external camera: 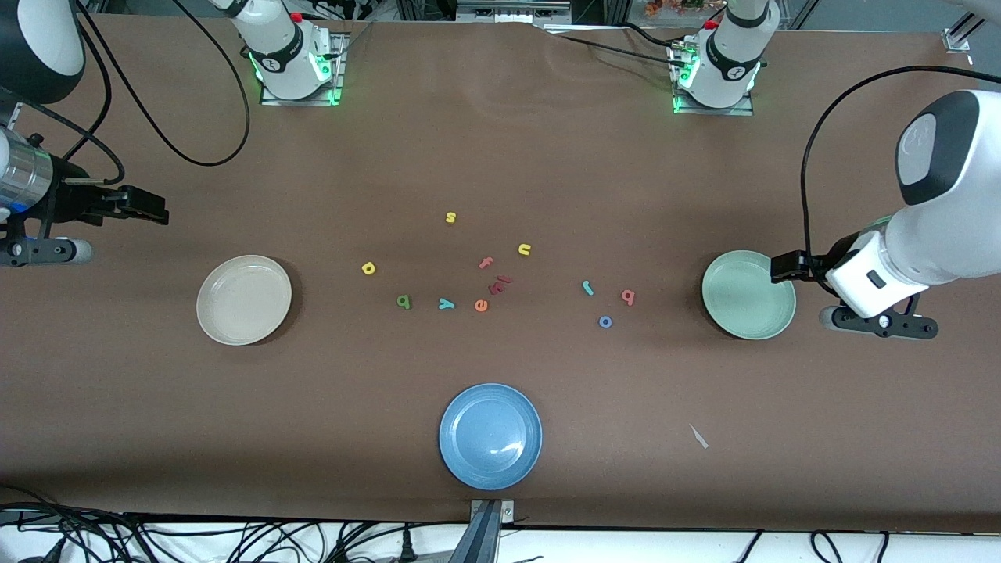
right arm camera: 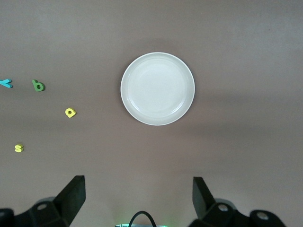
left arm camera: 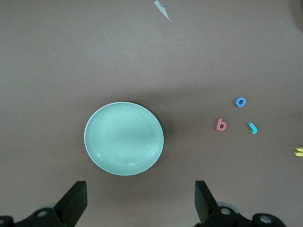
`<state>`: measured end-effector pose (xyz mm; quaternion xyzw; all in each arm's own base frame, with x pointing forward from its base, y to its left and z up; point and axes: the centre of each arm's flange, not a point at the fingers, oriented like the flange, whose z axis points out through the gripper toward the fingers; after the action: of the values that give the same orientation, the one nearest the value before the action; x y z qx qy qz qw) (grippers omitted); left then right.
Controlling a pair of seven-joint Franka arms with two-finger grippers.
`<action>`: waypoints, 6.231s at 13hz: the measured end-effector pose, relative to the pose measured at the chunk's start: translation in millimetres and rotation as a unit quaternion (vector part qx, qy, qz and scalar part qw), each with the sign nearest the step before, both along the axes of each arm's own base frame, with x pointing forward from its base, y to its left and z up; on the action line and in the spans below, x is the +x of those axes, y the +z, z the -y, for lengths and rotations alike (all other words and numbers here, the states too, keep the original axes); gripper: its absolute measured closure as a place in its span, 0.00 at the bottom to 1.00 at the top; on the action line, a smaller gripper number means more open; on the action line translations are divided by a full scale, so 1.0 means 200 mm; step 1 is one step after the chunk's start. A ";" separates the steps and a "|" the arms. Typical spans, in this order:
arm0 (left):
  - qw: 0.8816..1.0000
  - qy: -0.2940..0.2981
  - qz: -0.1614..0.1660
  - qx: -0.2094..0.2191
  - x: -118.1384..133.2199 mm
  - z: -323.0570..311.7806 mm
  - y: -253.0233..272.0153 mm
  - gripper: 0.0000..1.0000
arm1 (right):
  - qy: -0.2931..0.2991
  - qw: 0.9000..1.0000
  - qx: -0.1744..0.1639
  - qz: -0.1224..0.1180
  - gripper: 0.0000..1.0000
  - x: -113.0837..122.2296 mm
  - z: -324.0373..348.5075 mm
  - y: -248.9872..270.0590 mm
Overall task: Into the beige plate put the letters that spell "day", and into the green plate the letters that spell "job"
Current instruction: 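Reach the pink b with the left gripper while the right gripper advances, then grasp the pink b and the yellow a with both grippers, then release the pink b on the green plate with the left gripper, then grasp the blue o with the left gripper while the right gripper holds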
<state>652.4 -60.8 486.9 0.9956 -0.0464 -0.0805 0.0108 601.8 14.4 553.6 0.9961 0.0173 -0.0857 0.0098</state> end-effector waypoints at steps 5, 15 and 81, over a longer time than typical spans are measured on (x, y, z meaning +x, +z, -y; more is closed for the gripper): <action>0.999 0.024 -0.027 0.008 0.00 0.17 -0.16 0.00 | 0.026 1.000 0.001 -0.012 0.00 0.02 -0.17 -0.11; 0.994 0.099 -0.044 -0.010 -0.11 0.72 -0.89 0.00 | 0.008 1.000 0.015 0.000 0.00 -0.03 -0.55 -0.50; 0.922 0.385 -0.030 0.008 -0.02 1.02 -1.31 0.00 | -0.029 0.999 0.010 0.038 0.60 -0.33 -1.08 -1.89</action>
<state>647.5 -264.2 225.3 0.9338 0.3417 -0.1002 0.0342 536.1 230.1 175.1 0.9988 -0.0113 -0.0481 -0.0017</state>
